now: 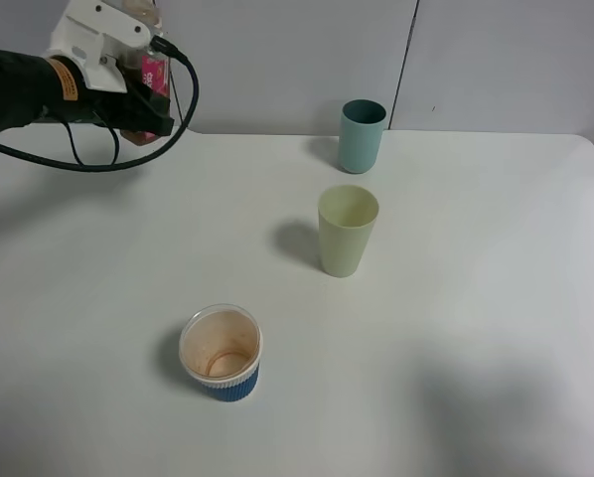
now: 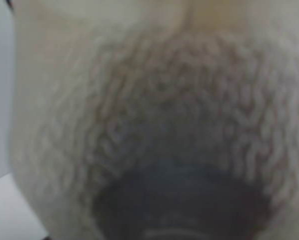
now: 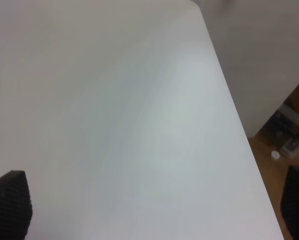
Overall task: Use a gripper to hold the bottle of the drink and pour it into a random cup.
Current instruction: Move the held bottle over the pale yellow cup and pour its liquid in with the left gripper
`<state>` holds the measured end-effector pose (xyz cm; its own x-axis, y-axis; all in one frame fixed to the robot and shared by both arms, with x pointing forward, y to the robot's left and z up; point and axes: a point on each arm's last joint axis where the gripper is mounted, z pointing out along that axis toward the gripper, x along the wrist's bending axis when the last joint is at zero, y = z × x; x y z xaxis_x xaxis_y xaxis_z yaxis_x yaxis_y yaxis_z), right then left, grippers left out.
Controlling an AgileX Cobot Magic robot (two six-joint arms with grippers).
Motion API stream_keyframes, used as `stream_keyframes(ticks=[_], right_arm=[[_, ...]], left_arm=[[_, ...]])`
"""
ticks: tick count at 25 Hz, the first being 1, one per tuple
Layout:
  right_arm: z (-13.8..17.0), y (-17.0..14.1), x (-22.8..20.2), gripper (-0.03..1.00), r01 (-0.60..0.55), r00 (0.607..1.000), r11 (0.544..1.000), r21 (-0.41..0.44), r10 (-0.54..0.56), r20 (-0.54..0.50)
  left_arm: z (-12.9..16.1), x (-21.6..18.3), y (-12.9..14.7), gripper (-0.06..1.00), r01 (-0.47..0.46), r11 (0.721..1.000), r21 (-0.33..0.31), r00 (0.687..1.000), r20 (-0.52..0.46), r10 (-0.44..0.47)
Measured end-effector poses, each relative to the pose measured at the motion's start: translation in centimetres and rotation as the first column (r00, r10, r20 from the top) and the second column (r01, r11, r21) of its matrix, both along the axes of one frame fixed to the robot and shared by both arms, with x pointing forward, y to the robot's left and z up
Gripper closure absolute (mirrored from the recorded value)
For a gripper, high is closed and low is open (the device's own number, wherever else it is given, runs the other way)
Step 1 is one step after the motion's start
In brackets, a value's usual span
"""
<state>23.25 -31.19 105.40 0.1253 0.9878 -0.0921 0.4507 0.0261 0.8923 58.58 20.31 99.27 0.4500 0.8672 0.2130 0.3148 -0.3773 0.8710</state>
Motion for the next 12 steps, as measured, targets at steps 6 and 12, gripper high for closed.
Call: stream_keyframes(ticks=[6, 12], right_arm=[[0.0, 0.0, 0.0, -0.03, 0.000, 1.000, 1.000, 0.000, 0.000, 0.000], [0.0, 0.0, 0.0, -0.03, 0.000, 1.000, 1.000, 0.000, 0.000, 0.000]], left_arm=[[-0.1, -2.7, -4.2, 0.62, 0.117, 0.982, 0.149, 0.993, -0.051, -0.111], [0.0, -4.6, -7.6, 0.62, 0.220, 0.959, 0.180, 0.975, -0.052, -0.214]])
